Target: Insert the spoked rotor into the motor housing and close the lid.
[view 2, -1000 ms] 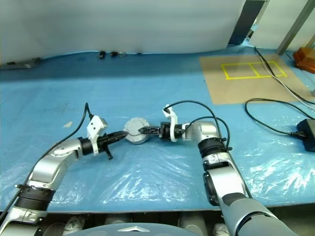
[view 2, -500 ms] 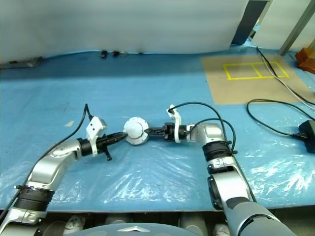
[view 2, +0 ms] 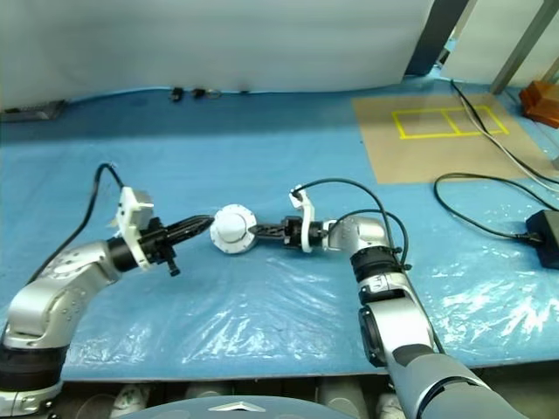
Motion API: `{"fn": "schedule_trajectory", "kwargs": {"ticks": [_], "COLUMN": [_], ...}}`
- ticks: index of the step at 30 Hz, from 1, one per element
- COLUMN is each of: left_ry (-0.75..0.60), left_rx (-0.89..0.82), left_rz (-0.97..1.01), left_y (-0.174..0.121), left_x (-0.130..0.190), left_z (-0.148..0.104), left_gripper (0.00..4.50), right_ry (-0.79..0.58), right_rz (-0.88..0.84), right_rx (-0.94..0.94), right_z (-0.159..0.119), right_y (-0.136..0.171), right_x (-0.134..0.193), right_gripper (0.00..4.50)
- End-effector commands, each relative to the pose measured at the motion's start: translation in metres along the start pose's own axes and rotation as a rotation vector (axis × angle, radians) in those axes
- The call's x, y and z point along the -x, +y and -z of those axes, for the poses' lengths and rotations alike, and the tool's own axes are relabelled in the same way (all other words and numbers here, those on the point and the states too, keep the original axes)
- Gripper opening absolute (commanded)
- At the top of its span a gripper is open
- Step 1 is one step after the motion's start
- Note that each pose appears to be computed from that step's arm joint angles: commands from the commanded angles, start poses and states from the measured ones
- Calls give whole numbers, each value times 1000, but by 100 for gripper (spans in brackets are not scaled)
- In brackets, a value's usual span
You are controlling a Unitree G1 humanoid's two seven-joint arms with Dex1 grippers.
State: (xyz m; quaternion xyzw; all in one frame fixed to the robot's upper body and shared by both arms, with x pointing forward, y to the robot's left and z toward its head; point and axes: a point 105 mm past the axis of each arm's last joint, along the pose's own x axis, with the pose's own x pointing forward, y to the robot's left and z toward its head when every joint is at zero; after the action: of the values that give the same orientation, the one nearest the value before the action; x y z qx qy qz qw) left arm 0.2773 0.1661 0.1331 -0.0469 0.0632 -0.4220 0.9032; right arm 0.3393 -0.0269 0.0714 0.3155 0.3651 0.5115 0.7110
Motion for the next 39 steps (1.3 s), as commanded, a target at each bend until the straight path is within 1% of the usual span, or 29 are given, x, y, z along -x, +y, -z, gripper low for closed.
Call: {"fn": "schedule_trajectory", "kwargs": {"ticks": [1,3,5,7,9,11,15,16,20,24,27,31,39], "left_ry": [-38,-90,-165,-200,-180,-188,-239,-255,-291,-247,-308,-363,-359], "left_rx": [89,160,255,300,332,383,456,467,498,491,495,515,521], "left_rz": [-78,-115,-111,-101,-87,-68,-54,-51,-36,-22,16,72,140], "left_y": [15,22,23,22,18,14,12,12,12,8,9,7,-4], "left_x": [13,19,29,35,39,42,42,41,40,27,18,9,-1], "left_z": [-2,-3,-8,-11,-4,0,-1,-2,-4,4,-9,-21,-21], "left_gripper": [0,37,92,164,233,298,438,445,445,445,445,445,445], "right_ry": [-73,-115,-124,-123,-118,-116,-110,-108,-95,-86,-63,-49,-37], "right_rz": [-99,-188,-255,-284,-316,-345,-361,-367,-378,-387,-387,-380,-369], "right_rx": [-72,-90,-60,-36,-17,-2,15,19,39,43,50,51,54], "right_z": [-19,-32,-39,-41,-41,-42,-42,-42,-41,-40,-36,-33,-30], "right_y": [20,38,56,65,75,85,93,96,102,105,106,105,104], "right_x": [2,6,9,10,10,9,9,9,9,9,7,6,6], "right_gripper": [113,113,113,113,113,113,113,113,113,113,113,113,113]}}
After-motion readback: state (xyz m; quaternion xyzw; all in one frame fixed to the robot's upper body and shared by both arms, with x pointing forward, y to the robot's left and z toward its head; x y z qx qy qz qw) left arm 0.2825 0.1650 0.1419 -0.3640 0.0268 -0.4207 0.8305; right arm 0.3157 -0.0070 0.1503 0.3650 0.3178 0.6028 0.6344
